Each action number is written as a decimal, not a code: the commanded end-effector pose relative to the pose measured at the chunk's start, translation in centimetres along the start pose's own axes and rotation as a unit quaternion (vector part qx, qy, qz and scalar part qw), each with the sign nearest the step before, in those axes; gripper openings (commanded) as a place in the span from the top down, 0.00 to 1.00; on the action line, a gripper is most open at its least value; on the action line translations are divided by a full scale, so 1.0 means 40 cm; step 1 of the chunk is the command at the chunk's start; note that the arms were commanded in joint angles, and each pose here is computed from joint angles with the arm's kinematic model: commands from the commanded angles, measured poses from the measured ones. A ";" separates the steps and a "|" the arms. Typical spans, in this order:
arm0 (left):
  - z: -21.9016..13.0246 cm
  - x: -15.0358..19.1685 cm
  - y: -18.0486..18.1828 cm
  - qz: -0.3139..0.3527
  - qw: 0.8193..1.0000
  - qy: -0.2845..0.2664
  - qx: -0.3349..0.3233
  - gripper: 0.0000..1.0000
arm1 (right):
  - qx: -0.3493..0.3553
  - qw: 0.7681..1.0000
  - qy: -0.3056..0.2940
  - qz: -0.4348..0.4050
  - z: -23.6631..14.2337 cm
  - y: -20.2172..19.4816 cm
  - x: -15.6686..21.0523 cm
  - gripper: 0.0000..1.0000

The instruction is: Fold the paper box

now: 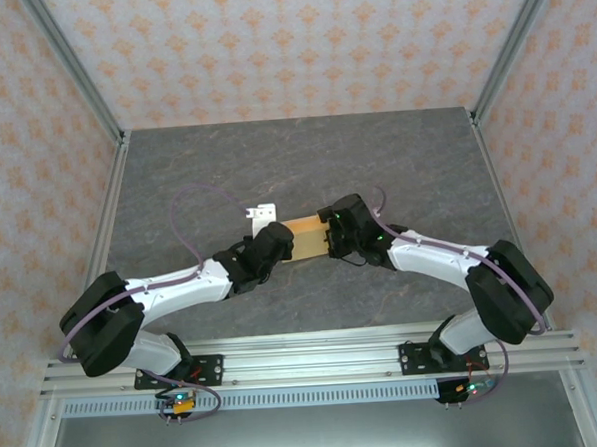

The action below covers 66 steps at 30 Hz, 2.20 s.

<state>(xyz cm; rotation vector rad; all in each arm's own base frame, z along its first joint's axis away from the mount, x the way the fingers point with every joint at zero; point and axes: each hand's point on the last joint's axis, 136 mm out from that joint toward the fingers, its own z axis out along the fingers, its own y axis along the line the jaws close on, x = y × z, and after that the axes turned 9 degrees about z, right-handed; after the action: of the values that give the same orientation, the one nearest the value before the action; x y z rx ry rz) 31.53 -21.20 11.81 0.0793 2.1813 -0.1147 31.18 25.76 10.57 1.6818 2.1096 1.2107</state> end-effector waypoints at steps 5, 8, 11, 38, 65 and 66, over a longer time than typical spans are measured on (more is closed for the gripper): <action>-0.055 0.014 0.000 0.028 0.999 0.014 0.039 0.40 | 0.003 0.999 -0.030 0.019 0.022 -0.053 -0.038 0.55; -0.116 -0.040 -0.008 0.006 0.997 -0.024 0.079 0.15 | 0.009 0.999 -0.045 0.012 0.024 -0.071 -0.055 0.59; -0.164 -0.079 -0.004 -0.010 0.993 -0.050 0.102 0.01 | 0.021 0.998 -0.051 0.009 0.031 -0.092 -0.066 0.59; 0.110 0.161 0.157 -0.030 0.992 0.100 -0.068 0.32 | 0.011 1.000 -0.009 -0.010 0.051 -0.062 -0.066 0.55; 0.115 0.155 0.142 -0.030 0.994 0.091 -0.051 0.26 | 0.002 0.989 -0.090 -0.115 -0.084 0.010 -0.124 0.35; 0.115 0.153 0.142 -0.028 0.994 0.089 -0.050 0.25 | -0.004 0.987 -0.101 -0.125 -0.108 0.028 -0.126 0.33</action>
<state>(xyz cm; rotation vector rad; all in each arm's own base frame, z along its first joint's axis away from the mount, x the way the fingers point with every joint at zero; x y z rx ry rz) 36.21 -18.20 10.25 -0.1517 2.1391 -0.1911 31.62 21.58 10.35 1.4821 2.1138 1.0768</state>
